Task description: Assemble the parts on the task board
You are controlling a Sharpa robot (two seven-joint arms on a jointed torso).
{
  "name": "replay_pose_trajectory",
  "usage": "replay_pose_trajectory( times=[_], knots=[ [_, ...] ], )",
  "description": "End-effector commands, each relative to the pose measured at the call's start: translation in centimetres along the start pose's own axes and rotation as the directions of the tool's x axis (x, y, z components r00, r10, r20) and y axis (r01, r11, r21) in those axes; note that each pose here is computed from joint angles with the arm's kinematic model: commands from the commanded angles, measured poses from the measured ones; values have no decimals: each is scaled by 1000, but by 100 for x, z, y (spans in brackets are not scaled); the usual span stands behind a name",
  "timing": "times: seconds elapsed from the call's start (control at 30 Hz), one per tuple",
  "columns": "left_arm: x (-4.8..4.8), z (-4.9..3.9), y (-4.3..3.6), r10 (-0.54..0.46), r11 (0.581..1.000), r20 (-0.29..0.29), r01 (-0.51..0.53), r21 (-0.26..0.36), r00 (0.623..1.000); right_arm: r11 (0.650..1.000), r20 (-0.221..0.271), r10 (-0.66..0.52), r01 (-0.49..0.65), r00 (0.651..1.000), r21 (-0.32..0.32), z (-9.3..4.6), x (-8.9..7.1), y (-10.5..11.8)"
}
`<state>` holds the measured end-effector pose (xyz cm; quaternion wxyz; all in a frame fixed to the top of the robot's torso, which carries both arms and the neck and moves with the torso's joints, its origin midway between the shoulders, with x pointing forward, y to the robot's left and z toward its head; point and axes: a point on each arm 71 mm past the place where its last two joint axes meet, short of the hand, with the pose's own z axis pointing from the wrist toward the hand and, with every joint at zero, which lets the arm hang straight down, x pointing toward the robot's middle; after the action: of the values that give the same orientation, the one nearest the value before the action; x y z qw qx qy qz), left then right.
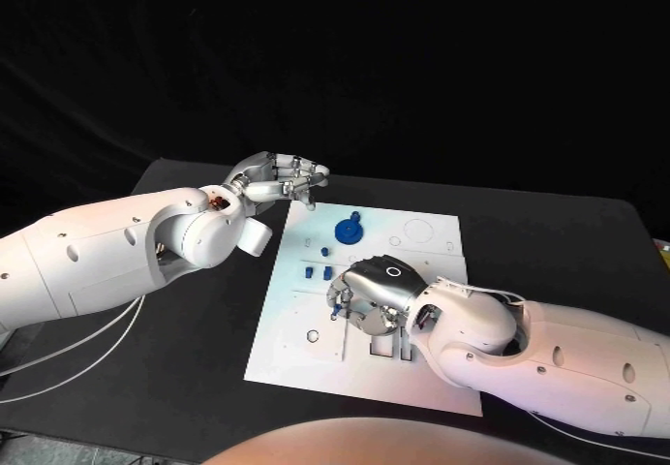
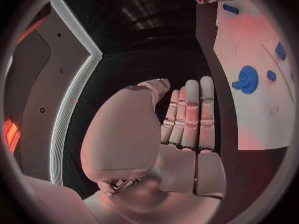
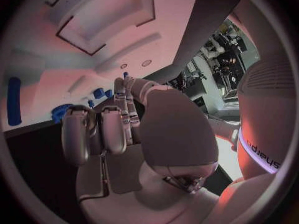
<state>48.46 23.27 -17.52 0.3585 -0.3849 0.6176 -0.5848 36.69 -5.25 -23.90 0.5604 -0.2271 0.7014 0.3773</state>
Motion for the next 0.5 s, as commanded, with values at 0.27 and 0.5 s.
replay_pose_trajectory(
  times=[0.27,0.5],
  knots=[
    [35,13,-5,-4,1000,-26,4,4,1000,1000,-24,-15,15,1000,-18,20,93,17],
    [35,14,-4,-4,1000,-27,4,3,1000,999,-28,-31,31,999,-17,29,127,9]
  ],
)
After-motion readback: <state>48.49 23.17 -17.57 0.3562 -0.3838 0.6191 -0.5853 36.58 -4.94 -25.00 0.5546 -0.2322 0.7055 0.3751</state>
